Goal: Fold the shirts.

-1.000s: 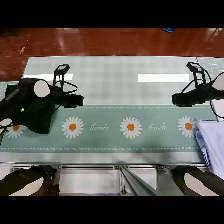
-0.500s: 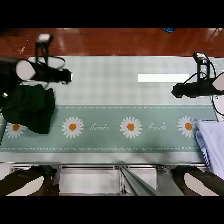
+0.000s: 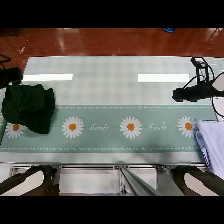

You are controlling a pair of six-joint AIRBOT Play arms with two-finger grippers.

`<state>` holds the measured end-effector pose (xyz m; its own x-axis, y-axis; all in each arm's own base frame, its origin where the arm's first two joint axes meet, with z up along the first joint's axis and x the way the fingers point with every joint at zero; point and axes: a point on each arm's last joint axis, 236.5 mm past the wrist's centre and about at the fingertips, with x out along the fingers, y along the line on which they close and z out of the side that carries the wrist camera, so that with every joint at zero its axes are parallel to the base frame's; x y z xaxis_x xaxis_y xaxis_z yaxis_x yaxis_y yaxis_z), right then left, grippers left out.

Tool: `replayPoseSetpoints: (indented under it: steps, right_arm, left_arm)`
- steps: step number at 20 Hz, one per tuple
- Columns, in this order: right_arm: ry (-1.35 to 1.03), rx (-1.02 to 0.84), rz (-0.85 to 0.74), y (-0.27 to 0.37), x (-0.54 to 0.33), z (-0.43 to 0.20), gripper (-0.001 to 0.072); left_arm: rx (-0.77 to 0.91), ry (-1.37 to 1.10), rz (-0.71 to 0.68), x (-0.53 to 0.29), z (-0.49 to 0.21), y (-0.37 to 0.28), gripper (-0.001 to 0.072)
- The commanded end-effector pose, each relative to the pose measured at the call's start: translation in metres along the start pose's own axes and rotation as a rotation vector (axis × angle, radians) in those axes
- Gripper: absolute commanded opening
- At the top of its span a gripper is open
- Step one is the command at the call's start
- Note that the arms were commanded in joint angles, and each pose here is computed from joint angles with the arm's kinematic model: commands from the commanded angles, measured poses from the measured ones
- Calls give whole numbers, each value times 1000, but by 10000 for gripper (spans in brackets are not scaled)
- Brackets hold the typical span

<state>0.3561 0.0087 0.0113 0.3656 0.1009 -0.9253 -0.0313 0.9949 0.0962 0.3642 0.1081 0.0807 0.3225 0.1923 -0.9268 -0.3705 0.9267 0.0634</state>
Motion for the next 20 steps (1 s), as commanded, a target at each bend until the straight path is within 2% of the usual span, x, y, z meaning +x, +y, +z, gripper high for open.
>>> replayPoseSetpoints:
  steps: [1,6,12,18,19,20]
  right_arm:
    - [48,16,19,5,0,-11,410]
    - [109,79,28,8,-1,-25,410]
    - [143,158,77,22,-3,-32,409]
    - [142,192,131,35,-4,-30,398]
    - [141,197,139,37,-4,-30,399]
    - [140,203,153,40,-5,-29,398]
  left_arm:
    - [-183,93,-19,37,-31,42,506]
    - [-209,30,-92,83,-33,49,506]
    - [-214,113,-74,132,-51,66,506]
    - [-222,236,-112,168,-76,49,505]
    - [-232,259,-136,171,-80,41,476]
    - [-212,280,-182,169,-84,29,163]
